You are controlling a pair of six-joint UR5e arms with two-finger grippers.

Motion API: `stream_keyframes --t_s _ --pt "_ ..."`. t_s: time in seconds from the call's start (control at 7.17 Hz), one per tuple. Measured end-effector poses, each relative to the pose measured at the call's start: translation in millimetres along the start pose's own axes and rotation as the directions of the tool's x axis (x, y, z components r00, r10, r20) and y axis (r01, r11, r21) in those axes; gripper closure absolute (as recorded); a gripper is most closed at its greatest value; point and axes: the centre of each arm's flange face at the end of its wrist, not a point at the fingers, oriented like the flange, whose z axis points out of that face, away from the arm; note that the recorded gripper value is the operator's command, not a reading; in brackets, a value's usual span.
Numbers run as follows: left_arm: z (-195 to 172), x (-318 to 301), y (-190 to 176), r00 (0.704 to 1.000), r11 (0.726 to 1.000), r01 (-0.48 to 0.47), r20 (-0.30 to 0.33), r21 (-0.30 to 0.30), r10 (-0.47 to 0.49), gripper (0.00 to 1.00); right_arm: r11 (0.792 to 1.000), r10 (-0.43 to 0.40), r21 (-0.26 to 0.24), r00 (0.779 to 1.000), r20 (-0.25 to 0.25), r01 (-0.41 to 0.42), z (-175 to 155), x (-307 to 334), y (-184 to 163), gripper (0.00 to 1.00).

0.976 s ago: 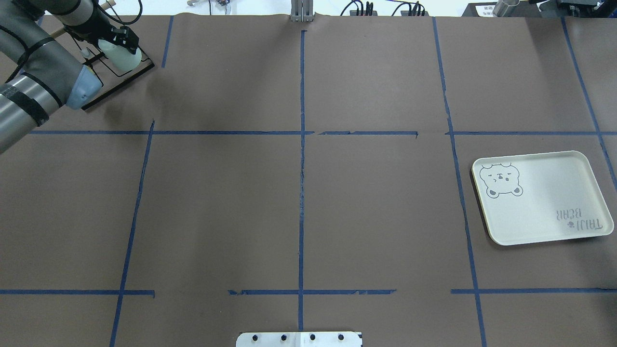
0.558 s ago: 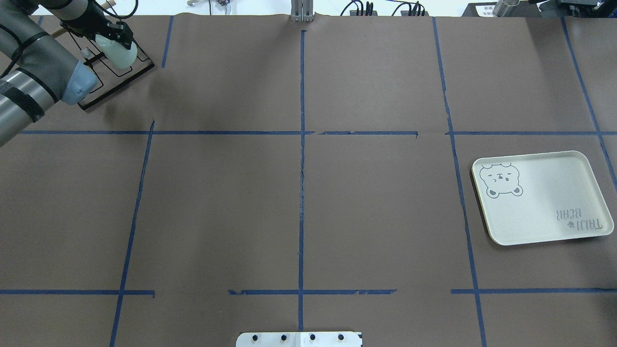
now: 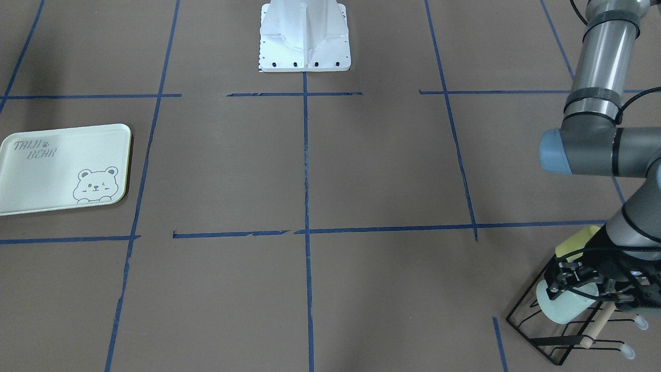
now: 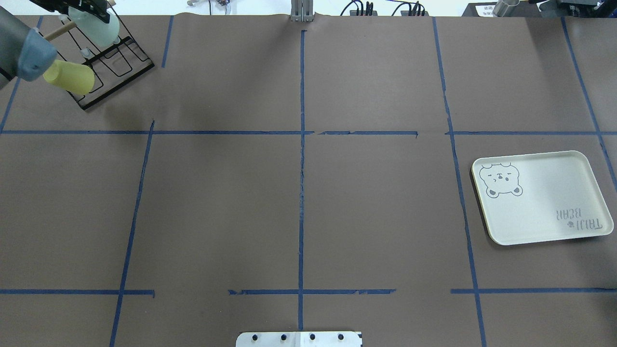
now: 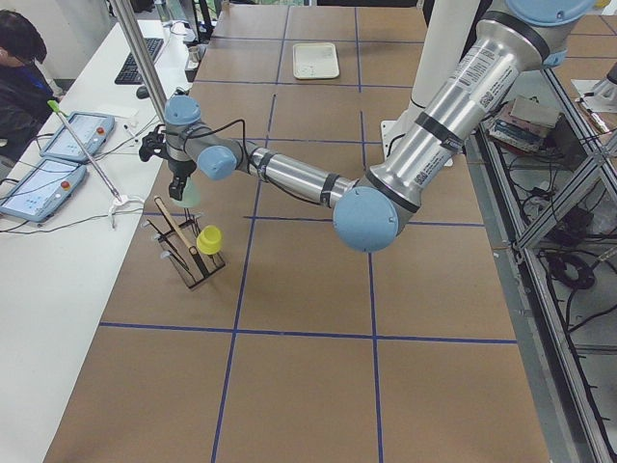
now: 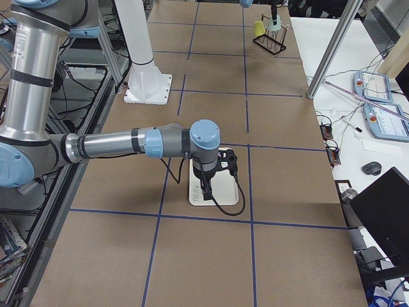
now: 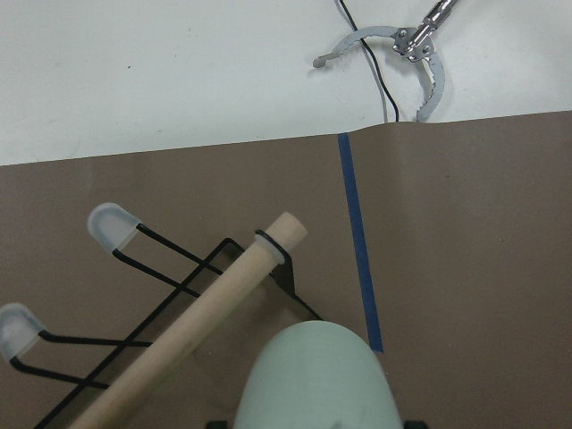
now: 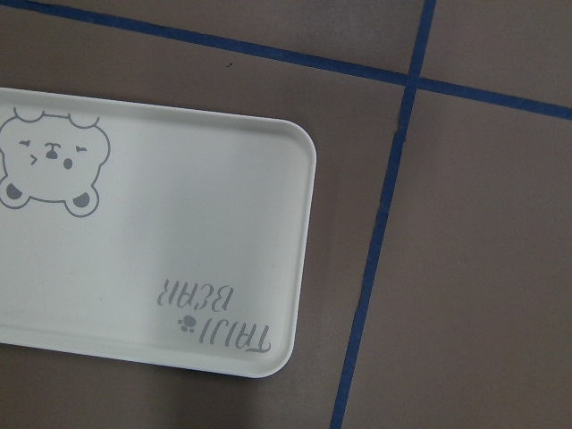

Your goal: Left arm grabs green cup and hands to right arm on tray

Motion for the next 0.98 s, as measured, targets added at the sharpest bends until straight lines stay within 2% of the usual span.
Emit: stream_keyframes --t_s 0.14,0.42,0.7,0.98 --pt "-31 -1 4 0.999 1.000 0.008 -0.038 0.005 -0.007 0.68 1.000 0.002 0.000 1.000 0.000 -0.002 0 0 0 0.00" --pt "-56 -17 33 0.996 0.999 0.032 -0.078 0.002 -0.032 0.68 1.000 0.009 0.019 1.000 0.003 -0.009 -6 -10 -17 0.00" --pt "-49 -25 67 0.987 0.995 0.103 -0.122 0.017 -0.100 0.68 0.998 0.024 0.065 0.999 0.031 -0.026 -8 -47 -49 0.00" --pt "-21 -11 113 0.961 0.983 0.182 -0.219 0.035 -0.170 0.68 0.987 0.063 0.144 0.993 0.103 -0.078 7 -107 -71 0.00"
